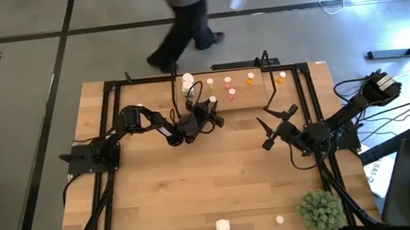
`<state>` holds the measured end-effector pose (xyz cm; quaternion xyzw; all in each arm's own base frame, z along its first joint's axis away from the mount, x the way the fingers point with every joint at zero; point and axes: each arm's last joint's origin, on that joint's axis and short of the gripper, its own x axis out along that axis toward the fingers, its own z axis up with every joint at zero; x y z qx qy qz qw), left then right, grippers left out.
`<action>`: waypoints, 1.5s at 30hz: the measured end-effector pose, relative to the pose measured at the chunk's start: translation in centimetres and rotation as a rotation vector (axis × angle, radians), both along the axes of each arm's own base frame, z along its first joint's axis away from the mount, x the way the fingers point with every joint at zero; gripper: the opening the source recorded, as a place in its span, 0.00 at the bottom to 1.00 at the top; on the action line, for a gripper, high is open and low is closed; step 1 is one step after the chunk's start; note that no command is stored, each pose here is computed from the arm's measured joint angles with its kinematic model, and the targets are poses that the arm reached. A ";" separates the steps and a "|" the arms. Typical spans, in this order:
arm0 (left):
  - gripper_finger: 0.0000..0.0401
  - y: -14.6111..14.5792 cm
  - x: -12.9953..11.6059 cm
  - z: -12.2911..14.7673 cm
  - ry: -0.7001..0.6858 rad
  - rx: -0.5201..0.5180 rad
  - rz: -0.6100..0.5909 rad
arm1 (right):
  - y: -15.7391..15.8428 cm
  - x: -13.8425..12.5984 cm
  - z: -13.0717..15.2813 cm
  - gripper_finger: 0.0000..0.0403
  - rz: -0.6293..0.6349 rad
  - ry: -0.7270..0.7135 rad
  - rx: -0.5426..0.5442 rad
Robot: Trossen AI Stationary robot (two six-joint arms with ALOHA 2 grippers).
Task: Pick and place medicine bottles onto shelf by color
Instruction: Put the bottom yellow pill bottle on the shelf aligned with the other yellow pill bottle
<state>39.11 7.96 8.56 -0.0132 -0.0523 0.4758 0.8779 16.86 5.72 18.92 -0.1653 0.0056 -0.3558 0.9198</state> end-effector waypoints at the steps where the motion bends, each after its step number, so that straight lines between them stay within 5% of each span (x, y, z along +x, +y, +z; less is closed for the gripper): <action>1: 0.31 -0.1 0.0 0.0 0.002 0.001 -0.002 | 0.0 0.0 0.0 0.47 0.000 0.000 0.000; 45: 0.35 -0.4 0.0 0.3 0.029 0.036 0.027 | 0.0 0.0 0.0 0.47 0.000 0.000 0.000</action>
